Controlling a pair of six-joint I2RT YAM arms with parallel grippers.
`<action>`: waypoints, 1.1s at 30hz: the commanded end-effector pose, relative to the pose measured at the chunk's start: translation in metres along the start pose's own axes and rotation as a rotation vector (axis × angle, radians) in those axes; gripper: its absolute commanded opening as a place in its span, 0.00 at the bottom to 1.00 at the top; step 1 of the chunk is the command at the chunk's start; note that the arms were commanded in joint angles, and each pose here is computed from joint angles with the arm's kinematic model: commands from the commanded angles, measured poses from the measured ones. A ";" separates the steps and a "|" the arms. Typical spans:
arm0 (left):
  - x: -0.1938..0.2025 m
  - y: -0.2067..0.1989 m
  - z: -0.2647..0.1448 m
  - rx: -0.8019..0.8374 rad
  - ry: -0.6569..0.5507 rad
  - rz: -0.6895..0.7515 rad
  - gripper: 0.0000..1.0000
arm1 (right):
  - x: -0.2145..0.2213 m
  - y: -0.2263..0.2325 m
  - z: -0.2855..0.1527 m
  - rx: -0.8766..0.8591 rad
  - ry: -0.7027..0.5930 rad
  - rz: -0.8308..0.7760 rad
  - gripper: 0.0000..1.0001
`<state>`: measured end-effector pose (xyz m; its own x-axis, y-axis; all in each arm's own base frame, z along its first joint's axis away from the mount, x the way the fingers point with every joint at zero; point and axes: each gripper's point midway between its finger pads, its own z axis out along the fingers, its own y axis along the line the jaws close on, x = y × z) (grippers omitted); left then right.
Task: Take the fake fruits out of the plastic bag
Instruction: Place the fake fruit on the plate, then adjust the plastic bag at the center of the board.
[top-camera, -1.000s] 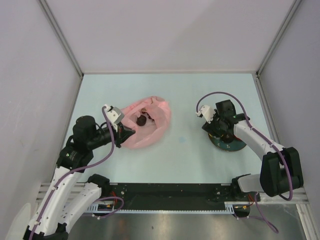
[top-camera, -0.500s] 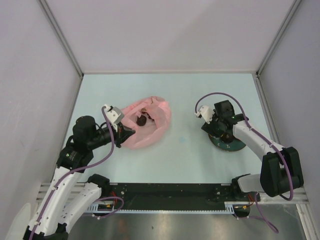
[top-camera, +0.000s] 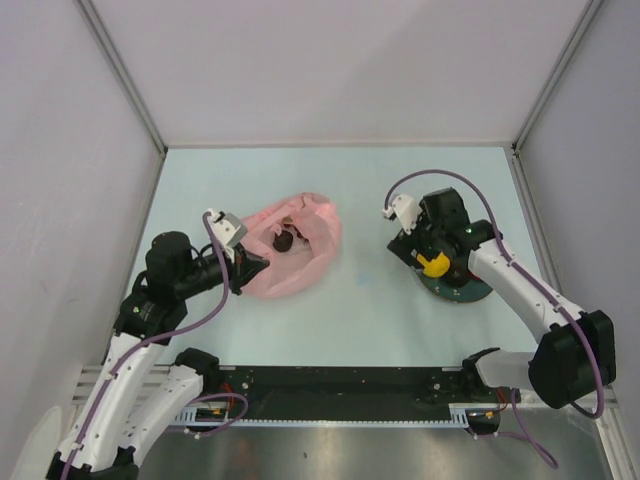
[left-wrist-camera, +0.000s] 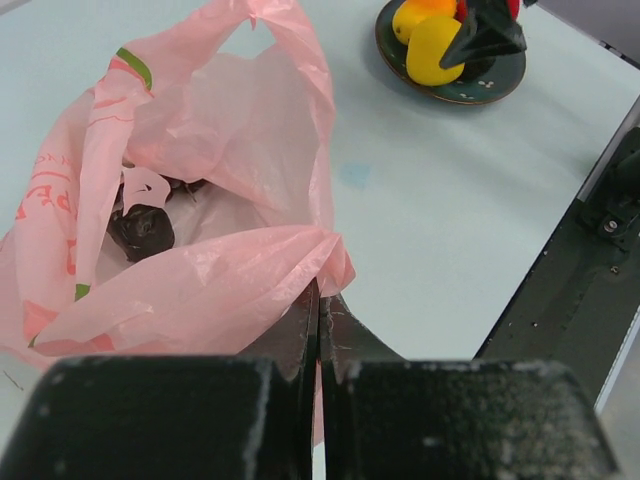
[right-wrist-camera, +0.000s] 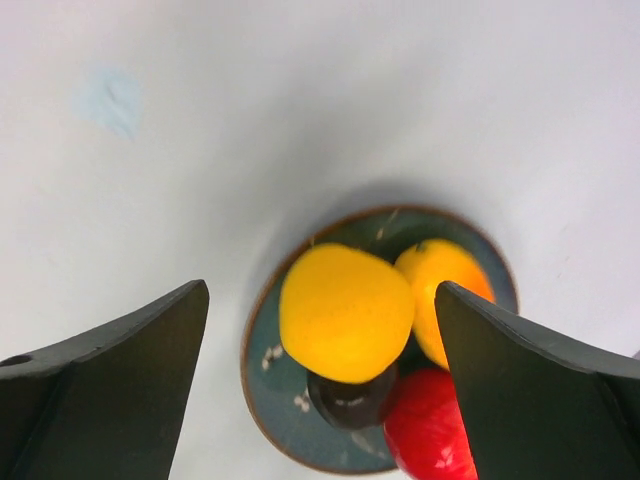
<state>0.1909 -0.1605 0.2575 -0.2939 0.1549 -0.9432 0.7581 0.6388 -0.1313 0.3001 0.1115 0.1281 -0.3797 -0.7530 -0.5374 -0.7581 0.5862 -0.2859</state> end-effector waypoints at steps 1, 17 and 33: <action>-0.006 0.008 0.000 -0.033 -0.017 -0.011 0.00 | -0.086 -0.002 -0.044 -0.023 -0.253 0.131 1.00; -0.022 0.015 -0.004 -0.061 -0.041 0.011 0.00 | -0.264 0.066 -0.053 -0.346 -0.636 0.257 1.00; -0.213 0.069 0.025 -0.159 -0.306 0.256 0.00 | -0.386 -0.101 -0.062 0.037 -0.877 0.361 0.00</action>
<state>0.3050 -0.1670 0.3550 -0.1340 0.1608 -0.9778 0.7009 0.7129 0.0212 0.4781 0.3430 0.3174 -0.2539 -0.1519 -0.9552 -0.6816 0.7288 0.0652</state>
